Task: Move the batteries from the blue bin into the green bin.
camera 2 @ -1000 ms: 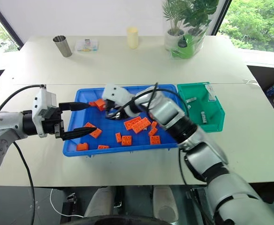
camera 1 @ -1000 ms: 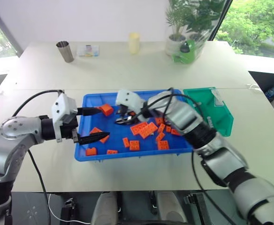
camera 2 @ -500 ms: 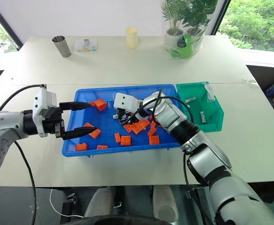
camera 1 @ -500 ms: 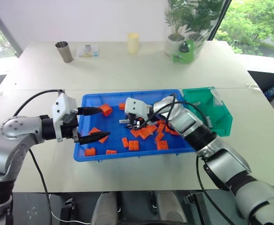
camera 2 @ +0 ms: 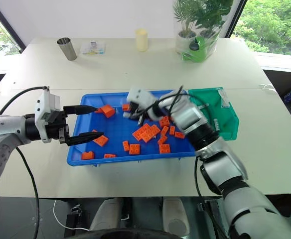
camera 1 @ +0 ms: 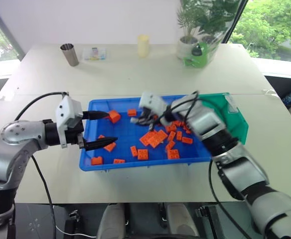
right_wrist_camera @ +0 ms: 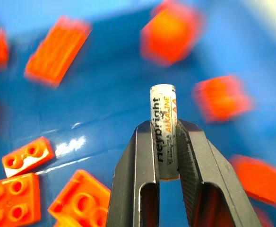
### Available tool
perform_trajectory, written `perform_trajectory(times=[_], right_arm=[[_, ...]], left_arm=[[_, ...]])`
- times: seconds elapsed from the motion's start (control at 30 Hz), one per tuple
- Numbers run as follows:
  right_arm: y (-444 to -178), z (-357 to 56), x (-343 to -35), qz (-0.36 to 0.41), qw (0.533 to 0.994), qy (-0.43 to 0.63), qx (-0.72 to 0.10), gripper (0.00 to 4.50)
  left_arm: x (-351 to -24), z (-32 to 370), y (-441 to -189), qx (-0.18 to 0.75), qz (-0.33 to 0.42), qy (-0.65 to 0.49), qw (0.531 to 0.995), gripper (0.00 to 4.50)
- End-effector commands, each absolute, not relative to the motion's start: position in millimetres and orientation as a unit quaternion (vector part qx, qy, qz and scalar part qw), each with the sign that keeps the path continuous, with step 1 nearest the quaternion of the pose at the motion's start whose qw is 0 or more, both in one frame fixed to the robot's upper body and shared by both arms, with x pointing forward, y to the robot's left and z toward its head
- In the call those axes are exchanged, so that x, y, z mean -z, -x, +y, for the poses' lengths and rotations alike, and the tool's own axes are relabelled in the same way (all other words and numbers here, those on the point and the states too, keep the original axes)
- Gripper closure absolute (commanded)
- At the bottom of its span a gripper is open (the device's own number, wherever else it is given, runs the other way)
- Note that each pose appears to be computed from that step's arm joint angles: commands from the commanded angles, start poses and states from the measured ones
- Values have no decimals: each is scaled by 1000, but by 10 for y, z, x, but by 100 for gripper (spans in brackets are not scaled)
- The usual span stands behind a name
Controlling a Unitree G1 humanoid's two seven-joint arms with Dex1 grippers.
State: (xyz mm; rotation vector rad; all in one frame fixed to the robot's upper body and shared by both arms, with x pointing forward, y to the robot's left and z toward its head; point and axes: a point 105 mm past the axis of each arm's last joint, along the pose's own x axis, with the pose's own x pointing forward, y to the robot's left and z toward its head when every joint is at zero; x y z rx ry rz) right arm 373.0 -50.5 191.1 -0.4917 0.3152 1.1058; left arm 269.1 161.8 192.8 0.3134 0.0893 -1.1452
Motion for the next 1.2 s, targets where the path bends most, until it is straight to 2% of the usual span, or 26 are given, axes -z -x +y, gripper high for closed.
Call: perform_trajectory(times=[0.03, 0.13, 0.23, 0.33, 0.43, 0.5, 0.57, 0.67, 0.83, 0.93, 1.07, 1.2], right_arm=[[-3756, -1024, -2437, 113, 865, 197, -448, 445], [-3745, -1679, -2477, 131, 903, 200, -357, 445], [-3659, -2244, -2319, 165, 931, 184, -268, 445], [-3490, -2466, -2046, 198, 938, 165, -233, 445], [-3450, -2527, -1952, 201, 943, 164, -209, 445], [-3461, -2575, -1923, 200, 946, 170, -191, 338], [-3470, -2606, -1921, 195, 935, 227, -190, 251], [-3464, -2515, -2028, 167, 917, 280, -229, 85], [-3376, -2058, -2287, 92, 858, 355, -359, 85], [-3262, -1565, -2348, 50, 790, 382, -477, 85], [-3222, -1174, -2255, 38, 724, 400, -560, 85], [-3155, -878, -1988, 47, 641, 420, -641, 85]], left_arm=[[-1973, 1573, -2711, 546, 27, -155, 823, 0], [-1977, 1540, -2735, 551, 23, -153, 820, 0], [-1974, 1511, -2759, 556, 20, -152, 817, 0], [-1972, 1475, -2806, 560, 18, -151, 815, 0], [-1992, 1438, -2825, 566, 14, -151, 810, 0], [-2006, 1420, -2832, 569, 12, -151, 808, 0], [-2018, 1410, -2839, 570, 11, -153, 807, 0], [-2031, 1403, -2836, 572, 11, -154, 806, 0], [-2039, 1410, -2814, 572, 12, -155, 805, 0], [-2016, 1411, -2790, 574, 16, -156, 804, 0], [-2015, 1398, -2784, 576, 16, -156, 802, 0], [-2002, 1375, -2747, 582, 17, -157, 798, 0]])
